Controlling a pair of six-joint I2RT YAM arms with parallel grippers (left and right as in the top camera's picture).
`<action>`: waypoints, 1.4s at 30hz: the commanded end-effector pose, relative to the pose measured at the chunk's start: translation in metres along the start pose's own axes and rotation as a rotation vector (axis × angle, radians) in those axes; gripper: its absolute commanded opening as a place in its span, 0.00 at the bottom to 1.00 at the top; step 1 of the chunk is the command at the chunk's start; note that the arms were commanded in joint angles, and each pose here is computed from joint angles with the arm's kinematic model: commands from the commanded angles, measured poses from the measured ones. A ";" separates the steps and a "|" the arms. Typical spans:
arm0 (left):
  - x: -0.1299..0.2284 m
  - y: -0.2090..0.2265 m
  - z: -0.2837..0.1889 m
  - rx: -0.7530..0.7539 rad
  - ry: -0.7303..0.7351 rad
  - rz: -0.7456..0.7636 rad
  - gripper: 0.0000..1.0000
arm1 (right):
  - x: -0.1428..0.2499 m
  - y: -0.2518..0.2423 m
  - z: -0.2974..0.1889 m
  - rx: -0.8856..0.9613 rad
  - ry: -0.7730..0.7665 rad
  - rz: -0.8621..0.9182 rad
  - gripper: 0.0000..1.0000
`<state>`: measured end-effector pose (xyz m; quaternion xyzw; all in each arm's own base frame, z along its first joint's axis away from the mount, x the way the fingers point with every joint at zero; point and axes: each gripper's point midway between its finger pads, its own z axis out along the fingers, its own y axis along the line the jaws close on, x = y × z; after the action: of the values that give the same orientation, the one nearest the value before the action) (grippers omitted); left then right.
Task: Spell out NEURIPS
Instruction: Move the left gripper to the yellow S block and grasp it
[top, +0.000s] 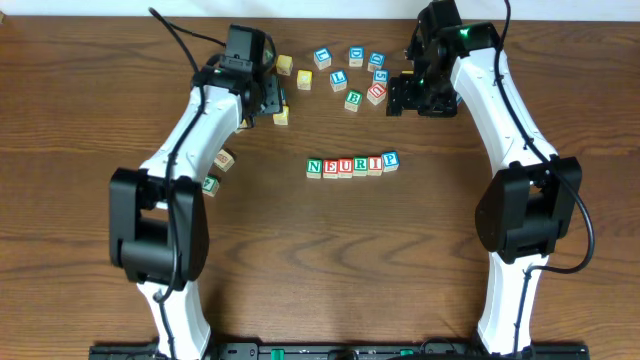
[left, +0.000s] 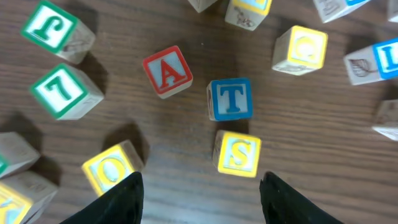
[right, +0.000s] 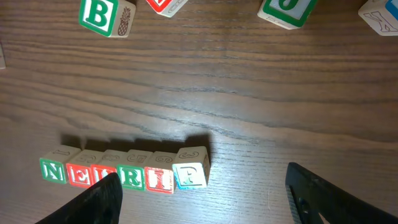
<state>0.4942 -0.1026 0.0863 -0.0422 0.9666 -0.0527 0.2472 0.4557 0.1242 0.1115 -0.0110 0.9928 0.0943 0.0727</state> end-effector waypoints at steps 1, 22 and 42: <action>0.005 0.001 0.017 0.003 0.016 0.020 0.60 | -0.006 0.001 -0.011 0.001 -0.033 0.006 0.79; 0.033 -0.013 0.063 0.005 0.080 0.111 0.60 | -0.006 0.000 -0.011 0.009 -0.033 0.007 0.80; 0.035 -0.022 0.072 0.016 0.070 0.126 0.34 | -0.006 -0.004 -0.011 0.033 -0.036 0.007 0.81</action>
<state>0.5026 -0.1353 0.0168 0.0201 0.9732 -0.0515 0.2234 0.4559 0.1207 0.1109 -0.0100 0.9937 0.0843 0.0735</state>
